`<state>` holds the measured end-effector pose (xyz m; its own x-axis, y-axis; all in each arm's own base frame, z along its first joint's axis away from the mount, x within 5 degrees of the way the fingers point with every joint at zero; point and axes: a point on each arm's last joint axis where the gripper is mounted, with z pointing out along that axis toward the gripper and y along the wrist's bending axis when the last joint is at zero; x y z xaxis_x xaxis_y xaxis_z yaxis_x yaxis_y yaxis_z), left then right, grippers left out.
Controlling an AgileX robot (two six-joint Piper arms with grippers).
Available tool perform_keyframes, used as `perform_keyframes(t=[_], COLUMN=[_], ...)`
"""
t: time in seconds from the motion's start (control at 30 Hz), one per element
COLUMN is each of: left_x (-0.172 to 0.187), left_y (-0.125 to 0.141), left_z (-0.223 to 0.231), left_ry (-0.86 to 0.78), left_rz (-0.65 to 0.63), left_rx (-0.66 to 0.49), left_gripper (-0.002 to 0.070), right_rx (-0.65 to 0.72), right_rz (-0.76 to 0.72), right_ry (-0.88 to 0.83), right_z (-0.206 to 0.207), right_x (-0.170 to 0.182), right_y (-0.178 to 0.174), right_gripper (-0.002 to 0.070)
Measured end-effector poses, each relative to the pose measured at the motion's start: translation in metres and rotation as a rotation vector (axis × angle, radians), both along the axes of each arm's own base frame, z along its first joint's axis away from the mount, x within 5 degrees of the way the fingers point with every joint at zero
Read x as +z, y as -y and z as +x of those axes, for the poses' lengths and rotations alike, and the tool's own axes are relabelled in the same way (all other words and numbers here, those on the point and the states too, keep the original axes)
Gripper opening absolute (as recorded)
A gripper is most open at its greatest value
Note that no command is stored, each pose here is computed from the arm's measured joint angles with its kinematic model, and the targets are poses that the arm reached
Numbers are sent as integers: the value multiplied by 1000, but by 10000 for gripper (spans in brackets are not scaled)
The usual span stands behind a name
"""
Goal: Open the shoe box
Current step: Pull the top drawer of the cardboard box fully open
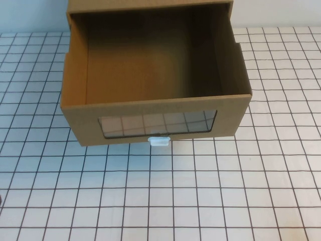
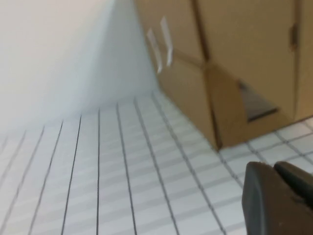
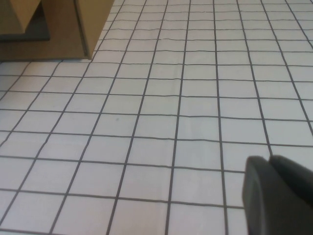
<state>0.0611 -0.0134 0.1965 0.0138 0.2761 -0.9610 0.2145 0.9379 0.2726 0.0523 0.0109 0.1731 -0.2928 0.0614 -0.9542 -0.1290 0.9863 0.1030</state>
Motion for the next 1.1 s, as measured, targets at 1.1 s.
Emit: perform_keyframes(t=[1.1], left_x=[-27], left_y=[-7], left_z=[-9], left_ry=[-295], left_rz=[-100], left_rx=[135], left_gripper=[-2], right_rx=[1], right_rz=[-3], right_ry=[-3], right_z=[0], right_x=[0], right_y=[0], right_gripper=[-13])
